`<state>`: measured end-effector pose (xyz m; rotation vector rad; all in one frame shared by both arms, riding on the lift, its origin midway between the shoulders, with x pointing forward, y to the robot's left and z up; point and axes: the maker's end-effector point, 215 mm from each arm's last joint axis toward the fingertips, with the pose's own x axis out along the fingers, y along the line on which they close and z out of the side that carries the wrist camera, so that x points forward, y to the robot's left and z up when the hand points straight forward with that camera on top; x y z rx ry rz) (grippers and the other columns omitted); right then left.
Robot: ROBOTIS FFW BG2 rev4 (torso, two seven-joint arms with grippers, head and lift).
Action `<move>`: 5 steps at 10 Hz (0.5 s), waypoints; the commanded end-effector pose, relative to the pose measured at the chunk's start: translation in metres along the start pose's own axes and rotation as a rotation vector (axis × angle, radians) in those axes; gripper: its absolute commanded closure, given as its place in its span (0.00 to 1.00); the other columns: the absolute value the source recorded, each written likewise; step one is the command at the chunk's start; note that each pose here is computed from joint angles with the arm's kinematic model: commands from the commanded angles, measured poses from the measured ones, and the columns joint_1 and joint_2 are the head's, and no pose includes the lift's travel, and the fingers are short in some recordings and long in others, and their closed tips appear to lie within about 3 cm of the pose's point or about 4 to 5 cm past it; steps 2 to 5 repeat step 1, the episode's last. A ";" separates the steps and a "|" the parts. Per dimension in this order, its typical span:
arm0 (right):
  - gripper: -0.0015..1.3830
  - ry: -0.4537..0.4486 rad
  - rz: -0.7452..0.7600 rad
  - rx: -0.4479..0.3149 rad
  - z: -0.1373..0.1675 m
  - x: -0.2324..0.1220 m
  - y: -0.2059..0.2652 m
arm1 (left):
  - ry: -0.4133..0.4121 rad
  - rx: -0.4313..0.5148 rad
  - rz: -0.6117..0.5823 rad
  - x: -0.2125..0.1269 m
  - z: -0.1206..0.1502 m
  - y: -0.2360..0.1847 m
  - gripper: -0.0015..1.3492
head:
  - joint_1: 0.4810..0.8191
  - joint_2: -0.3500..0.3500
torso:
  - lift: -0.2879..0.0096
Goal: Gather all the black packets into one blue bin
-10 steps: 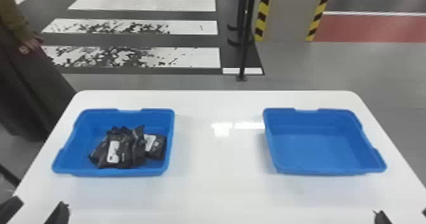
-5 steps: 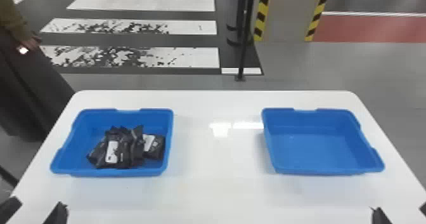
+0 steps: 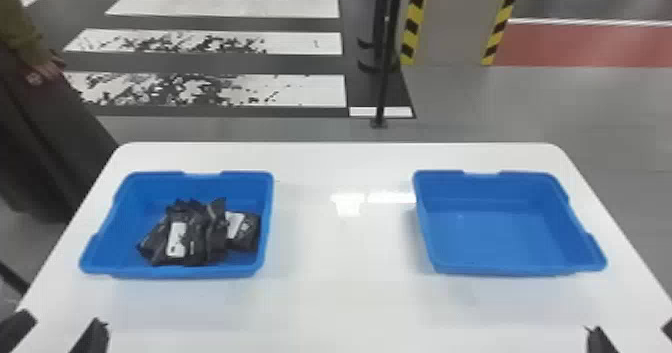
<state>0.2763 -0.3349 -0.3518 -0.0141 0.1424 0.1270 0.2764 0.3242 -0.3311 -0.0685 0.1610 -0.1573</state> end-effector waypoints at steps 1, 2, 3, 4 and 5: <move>0.15 -0.001 -0.002 0.002 0.000 0.000 0.000 | 0.002 -0.001 0.000 0.000 -0.001 0.000 0.20 | 0.63 0.47 | 0.60; 0.15 -0.001 -0.002 0.002 0.000 0.000 0.000 | 0.002 -0.001 0.000 0.000 -0.001 0.000 0.20 | 0.63 0.47 | 0.60; 0.15 -0.001 -0.002 0.002 0.000 0.000 0.000 | 0.002 -0.001 0.000 0.000 -0.001 0.000 0.20 | 0.63 0.47 | 0.60; 0.15 -0.001 -0.002 0.002 0.000 0.000 0.000 | 0.002 -0.001 0.000 0.000 -0.001 0.000 0.20 | 0.63 0.47 | 0.60; 0.15 -0.001 -0.002 0.002 0.000 0.000 0.000 | 0.002 -0.001 0.000 0.000 -0.001 0.000 0.20 | 0.63 0.47 | 0.60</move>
